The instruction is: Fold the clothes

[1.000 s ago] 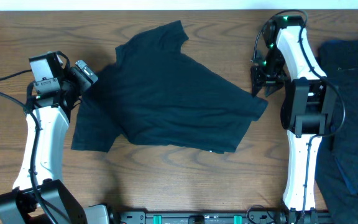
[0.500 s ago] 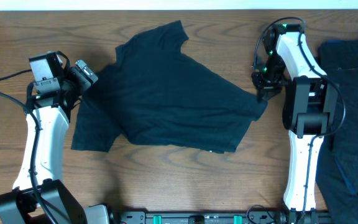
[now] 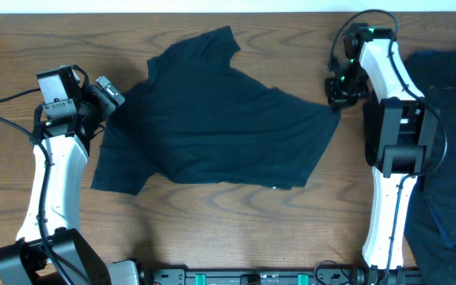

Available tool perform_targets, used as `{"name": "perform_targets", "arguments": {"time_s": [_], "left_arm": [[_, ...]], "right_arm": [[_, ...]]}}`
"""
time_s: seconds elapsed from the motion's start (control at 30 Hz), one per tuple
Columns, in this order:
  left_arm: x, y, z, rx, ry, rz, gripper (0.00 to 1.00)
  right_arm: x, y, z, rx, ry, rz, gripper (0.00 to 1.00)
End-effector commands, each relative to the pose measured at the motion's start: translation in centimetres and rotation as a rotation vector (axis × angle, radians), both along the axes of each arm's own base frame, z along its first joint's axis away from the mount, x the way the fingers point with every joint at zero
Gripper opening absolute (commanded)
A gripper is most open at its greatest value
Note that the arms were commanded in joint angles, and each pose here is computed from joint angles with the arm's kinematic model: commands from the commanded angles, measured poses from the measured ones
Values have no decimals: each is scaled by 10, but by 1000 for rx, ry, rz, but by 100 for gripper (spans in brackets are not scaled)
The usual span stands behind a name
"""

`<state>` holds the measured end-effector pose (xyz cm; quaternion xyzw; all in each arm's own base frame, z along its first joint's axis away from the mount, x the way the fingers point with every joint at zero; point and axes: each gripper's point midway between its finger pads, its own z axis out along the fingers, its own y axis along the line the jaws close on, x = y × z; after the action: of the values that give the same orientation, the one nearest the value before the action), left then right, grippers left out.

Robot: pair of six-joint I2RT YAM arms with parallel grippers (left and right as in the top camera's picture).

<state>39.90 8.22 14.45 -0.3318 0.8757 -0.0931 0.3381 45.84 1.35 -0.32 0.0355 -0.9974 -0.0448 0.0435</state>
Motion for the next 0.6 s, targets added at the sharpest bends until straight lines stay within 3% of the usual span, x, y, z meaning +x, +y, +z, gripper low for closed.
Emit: {"name": "perform_targets", "arguments": {"time_s": [0.0, 0.57], "left_arm": [[0, -1, -1, -4, 4, -2, 98], [0, -1, -1, -4, 4, -2, 98]], "right_arm": [[13, -21, -20, -38, -39, -23, 1], [130, -38, -1, -54, -529, -54, 1]]}}
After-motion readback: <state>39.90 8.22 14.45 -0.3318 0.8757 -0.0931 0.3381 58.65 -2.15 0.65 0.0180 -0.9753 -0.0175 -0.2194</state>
